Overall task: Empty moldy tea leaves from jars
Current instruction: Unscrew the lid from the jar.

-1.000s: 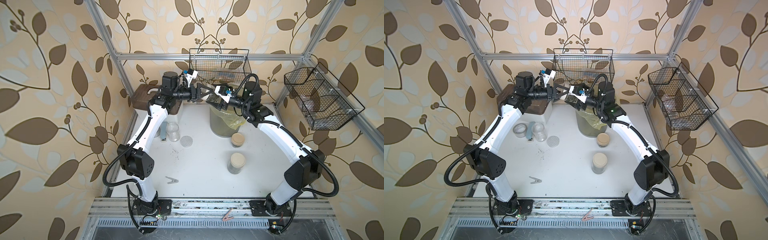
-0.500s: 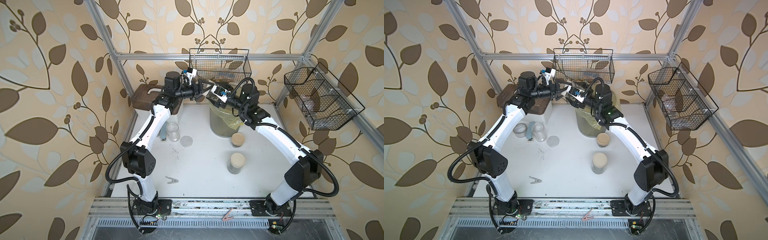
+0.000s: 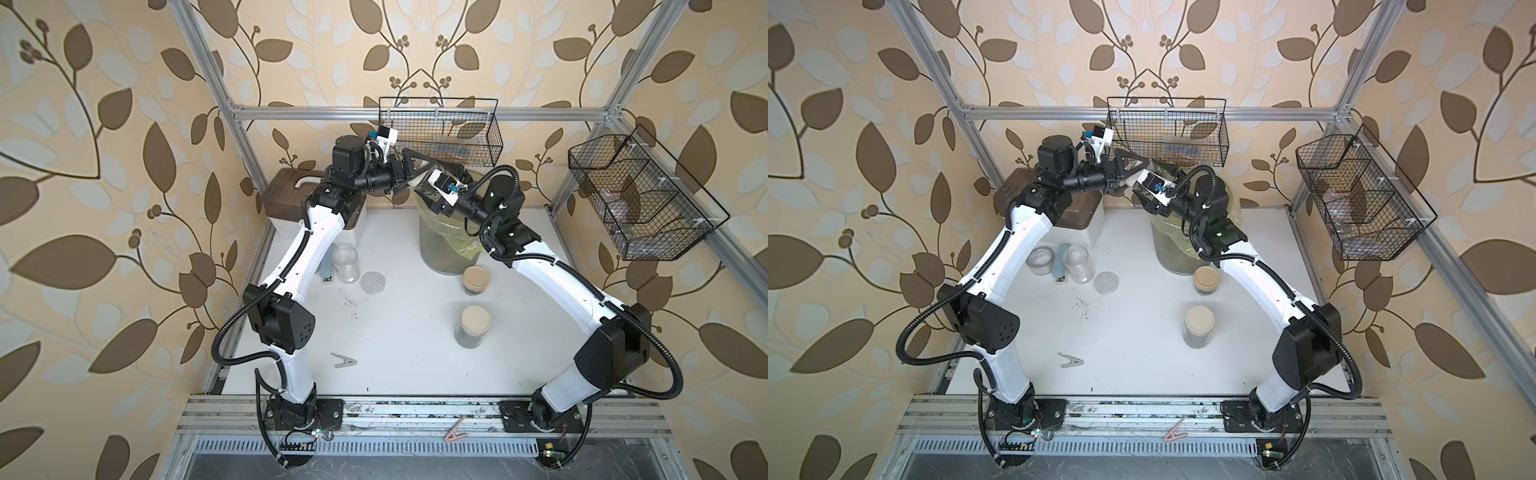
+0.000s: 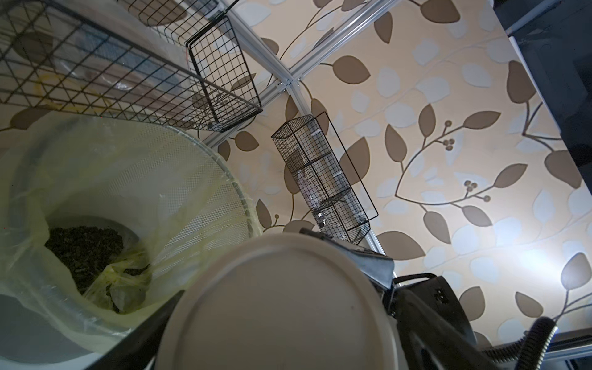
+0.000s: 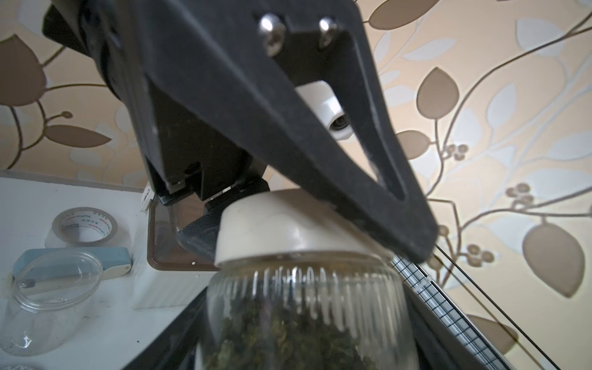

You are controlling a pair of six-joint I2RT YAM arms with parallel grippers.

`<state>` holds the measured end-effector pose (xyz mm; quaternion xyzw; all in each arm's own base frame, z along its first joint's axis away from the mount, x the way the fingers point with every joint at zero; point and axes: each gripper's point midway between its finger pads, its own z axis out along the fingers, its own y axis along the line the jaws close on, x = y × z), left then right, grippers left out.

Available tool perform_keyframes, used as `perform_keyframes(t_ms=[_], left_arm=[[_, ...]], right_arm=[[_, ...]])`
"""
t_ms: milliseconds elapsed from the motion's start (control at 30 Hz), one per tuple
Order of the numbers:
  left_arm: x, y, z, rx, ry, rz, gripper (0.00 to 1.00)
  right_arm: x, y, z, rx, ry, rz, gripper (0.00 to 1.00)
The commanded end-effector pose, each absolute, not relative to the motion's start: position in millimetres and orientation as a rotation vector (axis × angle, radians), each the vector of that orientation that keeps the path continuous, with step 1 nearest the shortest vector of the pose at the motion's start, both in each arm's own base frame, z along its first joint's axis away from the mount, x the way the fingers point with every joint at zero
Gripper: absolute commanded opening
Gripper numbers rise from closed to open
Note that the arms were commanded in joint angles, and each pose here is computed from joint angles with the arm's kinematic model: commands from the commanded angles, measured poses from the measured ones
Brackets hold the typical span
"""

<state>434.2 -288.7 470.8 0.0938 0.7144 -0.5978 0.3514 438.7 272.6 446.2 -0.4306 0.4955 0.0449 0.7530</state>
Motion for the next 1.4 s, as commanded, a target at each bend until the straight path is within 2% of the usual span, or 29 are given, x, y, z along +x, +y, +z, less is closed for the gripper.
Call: perform_keyframes(t_ms=[0, 233, 433, 633, 933, 1367], left_arm=[[415.7, -284.4, 506.1, 0.364, 1.724, -1.455, 0.99], [418.9, -277.9, 526.1, 0.416, 1.609, -1.350, 0.99], [404.8, -275.9, 556.4, 0.562, 1.443, -1.255, 0.99], [391.2, -279.4, 545.8, 0.805, 1.403, -1.075, 0.99], [350.7, -295.0, 532.9, 1.150, 1.208, -1.169, 0.99], [357.1, -310.4, 518.8, 1.201, 1.173, -1.261, 0.99]], right_arm=[[425.6, 263.9, 472.7, -0.875, 1.017, 0.139, 0.37], [415.6, 247.3, 490.0, -0.774, 1.010, 0.241, 0.36], [405.3, 226.1, 493.5, -0.736, 1.026, 0.301, 0.36], [394.4, 202.1, 489.1, -0.770, 1.029, 0.320, 0.36], [374.7, 199.4, 483.8, -0.892, 0.993, 0.364, 0.36], [364.1, 220.7, 481.6, -0.990, 0.968, 0.408, 0.35]])
